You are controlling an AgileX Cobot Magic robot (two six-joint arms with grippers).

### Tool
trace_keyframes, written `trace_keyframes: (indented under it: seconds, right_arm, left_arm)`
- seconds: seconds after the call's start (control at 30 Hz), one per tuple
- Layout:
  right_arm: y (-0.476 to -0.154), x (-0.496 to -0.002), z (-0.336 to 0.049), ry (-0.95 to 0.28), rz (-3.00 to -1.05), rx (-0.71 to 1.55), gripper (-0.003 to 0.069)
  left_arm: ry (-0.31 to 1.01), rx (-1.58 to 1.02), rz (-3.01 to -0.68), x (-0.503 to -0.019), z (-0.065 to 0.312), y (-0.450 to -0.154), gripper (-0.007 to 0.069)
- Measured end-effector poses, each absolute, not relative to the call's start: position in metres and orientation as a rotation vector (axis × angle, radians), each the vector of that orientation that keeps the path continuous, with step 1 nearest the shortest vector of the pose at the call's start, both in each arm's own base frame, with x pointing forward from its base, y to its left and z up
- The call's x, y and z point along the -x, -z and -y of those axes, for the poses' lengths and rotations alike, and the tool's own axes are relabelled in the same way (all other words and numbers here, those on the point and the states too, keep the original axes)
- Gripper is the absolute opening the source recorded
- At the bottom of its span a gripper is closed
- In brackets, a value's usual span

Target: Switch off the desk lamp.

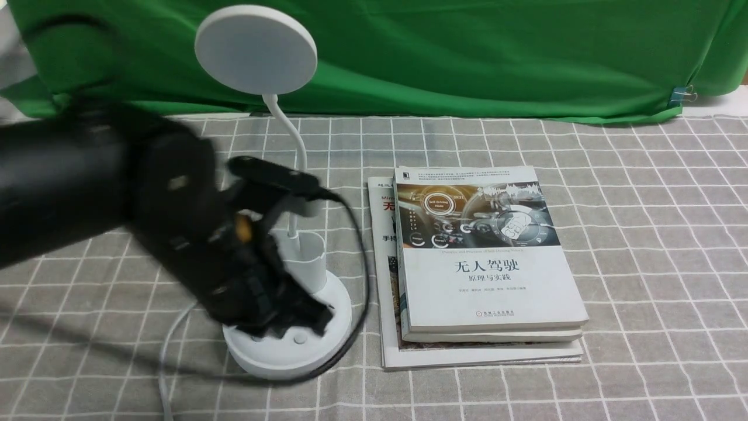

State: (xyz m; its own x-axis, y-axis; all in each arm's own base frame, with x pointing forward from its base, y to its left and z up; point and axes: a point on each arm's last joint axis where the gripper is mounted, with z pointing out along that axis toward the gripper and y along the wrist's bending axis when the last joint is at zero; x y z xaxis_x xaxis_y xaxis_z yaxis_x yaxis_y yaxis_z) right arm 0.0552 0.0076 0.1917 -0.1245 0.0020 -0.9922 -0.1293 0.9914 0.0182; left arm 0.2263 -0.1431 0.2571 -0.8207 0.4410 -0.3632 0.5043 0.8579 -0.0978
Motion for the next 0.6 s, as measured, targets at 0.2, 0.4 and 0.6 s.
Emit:
trace_keyframes:
  seconds: [0.2,0.4,0.6]
  right_arm:
    - [-0.192,-0.055,-0.008,-0.112,-1.693,0.096,0.0035]
    - [-0.192,-0.055,-0.008,-0.112,-1.693,0.096,0.0035]
    - [-0.192,-0.055,-0.008,-0.112,-1.693,0.096,0.0035]
  left_arm:
    - [0.344,-0.585,-2.490,-0.172,0.109,-0.268,0.0001]
    - [0.386,-0.523,-2.209,-0.128,0.081,-0.267,0.0001]
    - [0.358,-0.530,-2.045,-0.106,0.064,-0.268,0.0001]
